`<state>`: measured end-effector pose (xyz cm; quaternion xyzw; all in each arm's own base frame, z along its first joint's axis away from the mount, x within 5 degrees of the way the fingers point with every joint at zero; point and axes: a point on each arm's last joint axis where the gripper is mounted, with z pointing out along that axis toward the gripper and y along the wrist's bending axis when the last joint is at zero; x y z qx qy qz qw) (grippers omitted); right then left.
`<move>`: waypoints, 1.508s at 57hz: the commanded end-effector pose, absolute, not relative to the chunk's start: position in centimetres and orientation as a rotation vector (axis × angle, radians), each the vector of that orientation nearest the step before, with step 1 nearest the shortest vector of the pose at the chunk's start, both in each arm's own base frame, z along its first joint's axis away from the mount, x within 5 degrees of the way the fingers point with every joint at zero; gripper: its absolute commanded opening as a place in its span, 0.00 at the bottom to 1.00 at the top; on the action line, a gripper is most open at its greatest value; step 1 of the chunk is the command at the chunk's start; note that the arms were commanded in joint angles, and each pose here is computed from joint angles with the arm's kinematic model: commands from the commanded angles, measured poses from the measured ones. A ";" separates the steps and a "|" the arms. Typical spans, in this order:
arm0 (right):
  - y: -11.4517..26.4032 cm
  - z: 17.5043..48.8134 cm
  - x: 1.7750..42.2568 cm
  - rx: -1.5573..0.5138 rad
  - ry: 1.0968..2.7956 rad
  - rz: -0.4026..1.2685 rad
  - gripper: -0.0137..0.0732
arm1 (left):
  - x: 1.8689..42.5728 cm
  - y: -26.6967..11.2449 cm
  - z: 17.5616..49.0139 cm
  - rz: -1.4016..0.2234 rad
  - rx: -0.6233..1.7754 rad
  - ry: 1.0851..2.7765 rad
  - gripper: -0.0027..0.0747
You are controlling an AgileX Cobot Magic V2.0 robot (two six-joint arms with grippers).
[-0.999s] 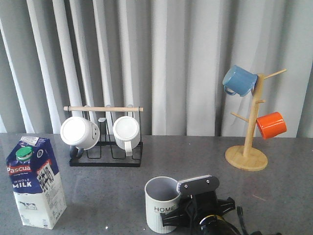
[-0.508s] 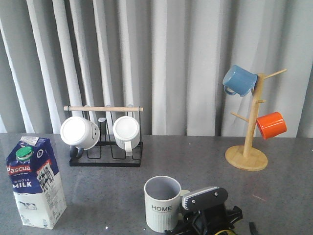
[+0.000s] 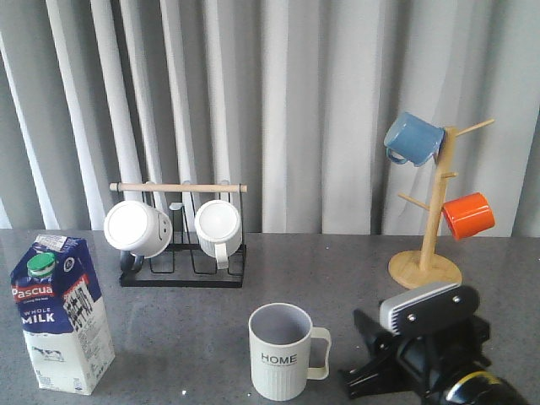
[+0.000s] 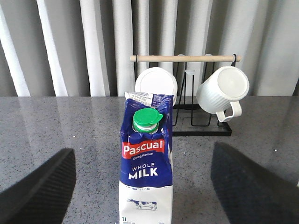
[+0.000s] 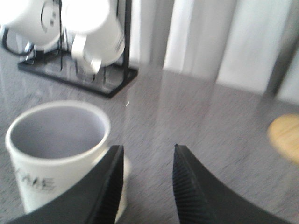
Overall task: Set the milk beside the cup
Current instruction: 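Open the right gripper and withdraw it from the mug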
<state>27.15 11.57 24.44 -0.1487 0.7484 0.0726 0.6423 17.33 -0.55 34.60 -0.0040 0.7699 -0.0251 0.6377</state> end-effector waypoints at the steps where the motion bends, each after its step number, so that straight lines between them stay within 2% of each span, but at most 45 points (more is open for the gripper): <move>1: 9.6 28.9 26.4 -0.358 1.528 0.087 0.47 | 17.3 -0.6 36.5 -0.075 -0.021 1.650 0.78; 9: 6.2 32.2 25.2 -0.332 1.499 0.010 0.47 | 17.3 -0.6 36.5 -0.075 -0.021 1.650 0.78; 20: 1.7 37.2 22.9 -0.140 1.511 -0.018 0.43 | 17.3 -0.6 36.5 -0.075 -0.021 1.650 0.78; 25: 0.7 38.4 21.4 -0.118 1.480 -0.061 0.32 | 17.3 -0.6 36.5 -0.075 -0.021 1.650 0.78; 30: 0.2 39.0 20.3 -0.090 1.472 -0.067 0.14 | 17.3 -0.6 36.5 -0.075 -0.021 1.650 0.78; 70: 0.2 39.3 19.4 -0.062 1.476 -0.038 0.15 | 17.3 -0.6 36.5 -0.075 -0.021 1.650 0.78; 86: 0.2 39.3 19.4 -0.062 1.476 -0.038 0.15 | 17.4 -0.6 37.1 -0.075 -0.022 1.582 0.78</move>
